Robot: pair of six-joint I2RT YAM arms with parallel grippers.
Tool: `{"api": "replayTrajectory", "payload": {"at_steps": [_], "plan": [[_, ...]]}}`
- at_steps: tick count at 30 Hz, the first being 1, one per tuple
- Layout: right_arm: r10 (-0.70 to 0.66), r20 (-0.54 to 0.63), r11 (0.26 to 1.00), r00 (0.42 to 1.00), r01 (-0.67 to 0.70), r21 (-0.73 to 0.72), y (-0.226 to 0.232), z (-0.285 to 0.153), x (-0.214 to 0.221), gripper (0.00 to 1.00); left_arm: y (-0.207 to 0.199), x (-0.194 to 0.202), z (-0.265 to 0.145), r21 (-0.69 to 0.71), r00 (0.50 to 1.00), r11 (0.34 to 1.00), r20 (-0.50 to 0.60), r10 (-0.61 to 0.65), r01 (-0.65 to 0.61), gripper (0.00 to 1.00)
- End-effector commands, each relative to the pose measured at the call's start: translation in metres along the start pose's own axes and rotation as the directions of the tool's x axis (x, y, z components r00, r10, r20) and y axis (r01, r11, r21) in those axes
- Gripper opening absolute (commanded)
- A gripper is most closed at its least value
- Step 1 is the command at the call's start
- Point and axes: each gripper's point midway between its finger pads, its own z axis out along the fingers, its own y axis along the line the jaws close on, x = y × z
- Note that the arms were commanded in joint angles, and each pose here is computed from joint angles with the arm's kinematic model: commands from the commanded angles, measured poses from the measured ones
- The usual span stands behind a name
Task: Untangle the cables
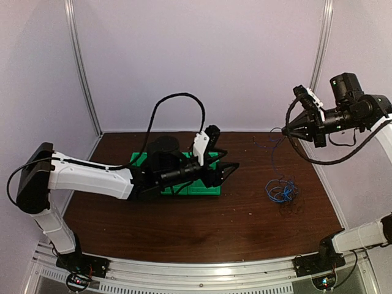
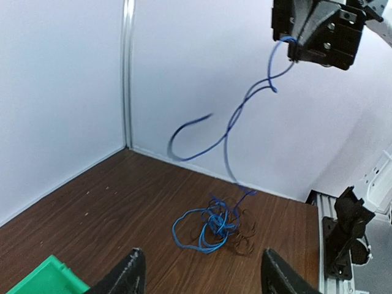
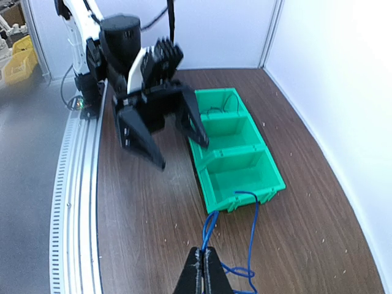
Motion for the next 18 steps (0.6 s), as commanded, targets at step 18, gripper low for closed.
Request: {"api": "replayTrajectory", "payload": {"at_steps": [18], "plan": [[-0.144, 0.269, 0.988, 0.952, 0.153, -0.011, 0.017, -0.047, -0.111, 0.00, -0.046, -0.057, 0.126, 0.086, 0.937, 0.996, 0.343, -0.064, 0.036, 0.40]]}}
